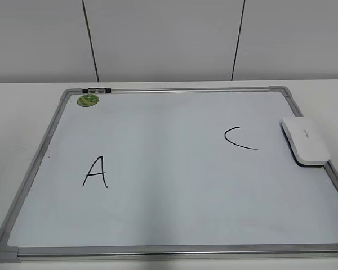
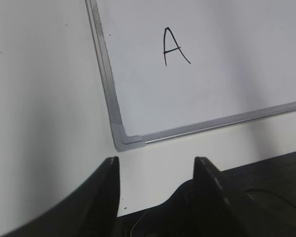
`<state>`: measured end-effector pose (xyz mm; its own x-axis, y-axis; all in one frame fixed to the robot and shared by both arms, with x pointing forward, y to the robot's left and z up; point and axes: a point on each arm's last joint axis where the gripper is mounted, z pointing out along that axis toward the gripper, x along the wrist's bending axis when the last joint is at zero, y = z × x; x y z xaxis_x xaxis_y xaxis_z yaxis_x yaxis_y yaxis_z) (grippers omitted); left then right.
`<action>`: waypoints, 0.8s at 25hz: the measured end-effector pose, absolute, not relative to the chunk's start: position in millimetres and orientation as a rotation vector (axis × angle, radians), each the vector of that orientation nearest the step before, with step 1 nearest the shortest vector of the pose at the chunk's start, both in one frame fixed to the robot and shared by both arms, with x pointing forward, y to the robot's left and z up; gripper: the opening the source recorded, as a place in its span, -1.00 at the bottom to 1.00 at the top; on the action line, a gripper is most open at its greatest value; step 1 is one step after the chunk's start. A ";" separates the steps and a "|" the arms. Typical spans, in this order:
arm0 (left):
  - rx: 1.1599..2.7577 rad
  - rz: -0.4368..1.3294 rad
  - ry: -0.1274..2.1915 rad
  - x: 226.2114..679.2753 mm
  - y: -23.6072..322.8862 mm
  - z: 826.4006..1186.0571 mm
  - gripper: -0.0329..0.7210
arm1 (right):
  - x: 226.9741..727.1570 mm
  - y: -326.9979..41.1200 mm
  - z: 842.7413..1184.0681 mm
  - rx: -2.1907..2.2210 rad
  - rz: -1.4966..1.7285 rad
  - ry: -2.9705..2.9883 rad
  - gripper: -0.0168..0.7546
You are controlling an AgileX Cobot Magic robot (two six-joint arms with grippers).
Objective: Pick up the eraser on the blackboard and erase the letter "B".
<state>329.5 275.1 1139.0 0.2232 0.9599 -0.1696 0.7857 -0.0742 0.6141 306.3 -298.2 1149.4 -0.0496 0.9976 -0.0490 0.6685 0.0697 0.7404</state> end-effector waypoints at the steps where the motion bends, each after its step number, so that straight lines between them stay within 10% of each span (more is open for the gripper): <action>1: 1.898 0.383 1.590 321.8 274.8 1136.6 0.07 | 295.9 -298.7 1144.9 1.647 0.752 1.768 0.53; 20: 1.846 0.553 1.552 248.9 285.2 1071.6 0.06 | 233.6 -307.7 1058.7 1.640 0.674 1.736 0.53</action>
